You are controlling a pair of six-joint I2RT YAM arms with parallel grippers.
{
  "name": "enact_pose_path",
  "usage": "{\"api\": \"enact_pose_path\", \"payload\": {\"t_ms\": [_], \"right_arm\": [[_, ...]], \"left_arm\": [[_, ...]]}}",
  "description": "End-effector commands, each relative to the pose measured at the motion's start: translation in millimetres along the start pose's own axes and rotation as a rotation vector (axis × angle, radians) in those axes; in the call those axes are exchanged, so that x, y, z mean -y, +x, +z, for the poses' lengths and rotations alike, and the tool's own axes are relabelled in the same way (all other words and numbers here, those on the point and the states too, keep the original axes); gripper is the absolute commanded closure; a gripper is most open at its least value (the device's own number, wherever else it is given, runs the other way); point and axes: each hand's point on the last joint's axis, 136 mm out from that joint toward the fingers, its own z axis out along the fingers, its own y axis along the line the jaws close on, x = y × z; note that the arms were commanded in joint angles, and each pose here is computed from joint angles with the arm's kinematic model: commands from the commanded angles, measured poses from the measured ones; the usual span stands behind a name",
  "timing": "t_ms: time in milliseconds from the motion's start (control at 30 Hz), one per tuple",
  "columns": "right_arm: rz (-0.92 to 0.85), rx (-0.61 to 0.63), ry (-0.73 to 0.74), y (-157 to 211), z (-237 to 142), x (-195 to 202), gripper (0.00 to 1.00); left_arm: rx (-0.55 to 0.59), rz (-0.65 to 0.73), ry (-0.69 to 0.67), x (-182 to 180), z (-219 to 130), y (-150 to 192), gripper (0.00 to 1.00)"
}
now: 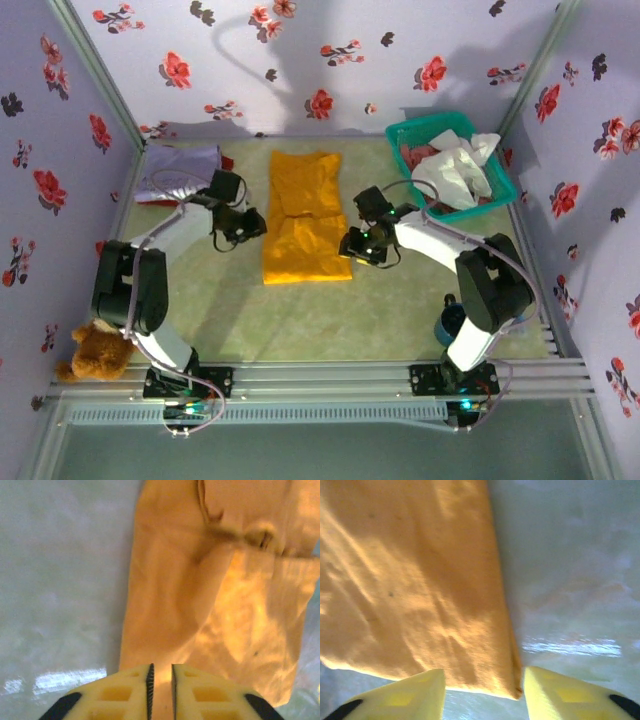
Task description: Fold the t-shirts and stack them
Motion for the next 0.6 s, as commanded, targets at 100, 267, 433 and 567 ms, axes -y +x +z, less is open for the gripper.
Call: {"api": "enact_pose_path", "payload": {"t_ms": [100,267,433,567], "right_arm": [[-0.014,-0.046,-0.072,-8.2,35.9,-17.8,0.86],[0.034,-0.11,-0.008,9.3,63.9,8.5,0.89],[0.061,-0.14,0.059,37.8,66.4,33.0,0.89],[0.063,-0.182,0.126,82.4,61.1,50.7,0.87]], "left_arm": [[-0.08,-0.001,-0.039,-0.6,30.7,49.4,0.92],[-0.139,0.005,-0.141,-20.8,46.3,80.0,0.93],[-0.18,0.022,-0.183,-30.4,46.8,105.6,0.93],[-0.212,0.021,-0.194,-33.3,40.3,132.3,0.92]]}}
